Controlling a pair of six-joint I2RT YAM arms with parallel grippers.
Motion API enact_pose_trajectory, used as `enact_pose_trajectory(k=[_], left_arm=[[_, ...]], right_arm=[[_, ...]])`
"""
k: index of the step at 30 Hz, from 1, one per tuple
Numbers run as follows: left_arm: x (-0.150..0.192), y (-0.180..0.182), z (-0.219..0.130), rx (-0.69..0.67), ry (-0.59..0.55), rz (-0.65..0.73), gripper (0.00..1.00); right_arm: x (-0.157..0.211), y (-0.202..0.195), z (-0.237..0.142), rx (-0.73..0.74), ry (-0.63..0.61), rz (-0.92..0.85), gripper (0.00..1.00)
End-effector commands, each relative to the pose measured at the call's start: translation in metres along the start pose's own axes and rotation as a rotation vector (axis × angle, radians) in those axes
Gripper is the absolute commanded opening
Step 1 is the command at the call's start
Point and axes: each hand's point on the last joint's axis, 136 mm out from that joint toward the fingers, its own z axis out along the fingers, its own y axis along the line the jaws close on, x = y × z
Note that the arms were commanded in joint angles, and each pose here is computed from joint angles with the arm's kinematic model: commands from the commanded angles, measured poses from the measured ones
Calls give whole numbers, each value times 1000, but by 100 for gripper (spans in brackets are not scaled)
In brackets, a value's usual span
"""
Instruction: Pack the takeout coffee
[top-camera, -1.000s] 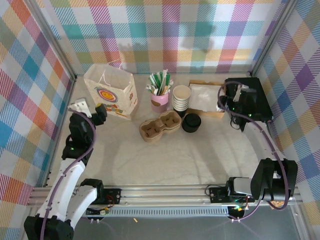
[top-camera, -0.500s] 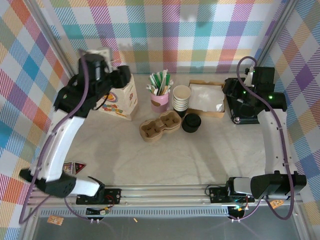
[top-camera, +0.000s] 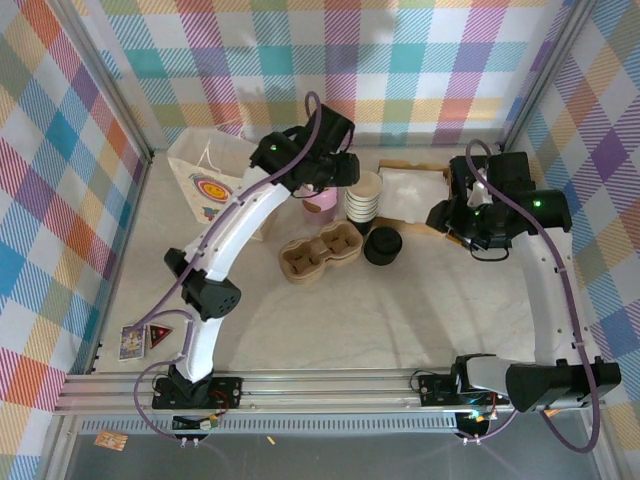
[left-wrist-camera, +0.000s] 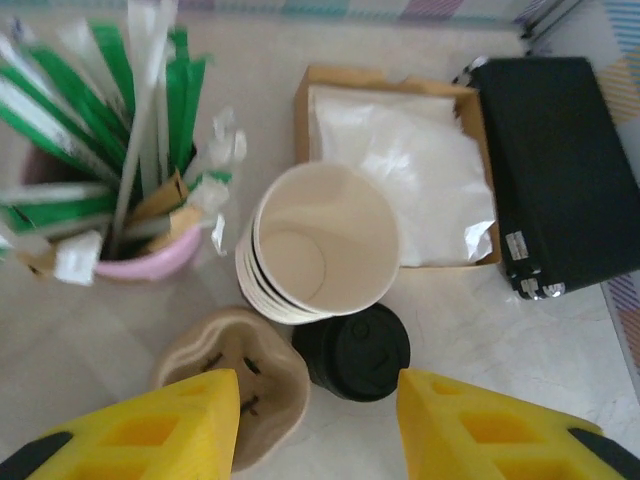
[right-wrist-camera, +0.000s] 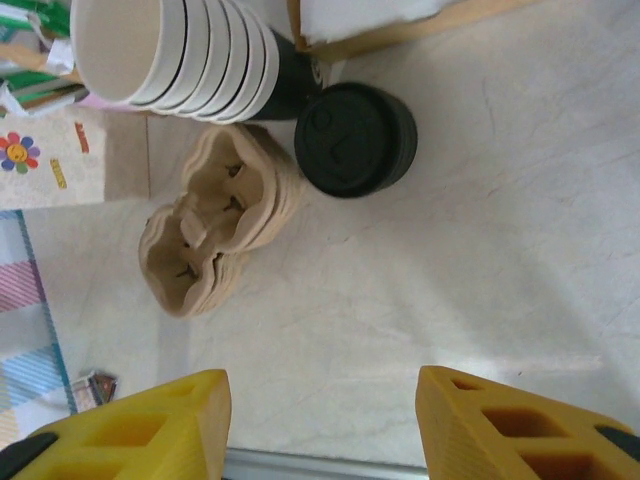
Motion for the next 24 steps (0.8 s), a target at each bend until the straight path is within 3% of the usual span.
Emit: enact_pose_trajectory(k=[1,12,18,24], left_arm=[[7,-2,-2,6,34,-131,46],[17,9,29,-79,59,-208,47],[26,6,42,-75,97,-228,39],[29,5,52,-74,108,-247,39]], right_arm=[[18,4,1,-23,69,41,52],[12,16,4,-85,61,25,52],[12,20,7,-115,65,29,51],[12,20,9,-123,64,23,52]])
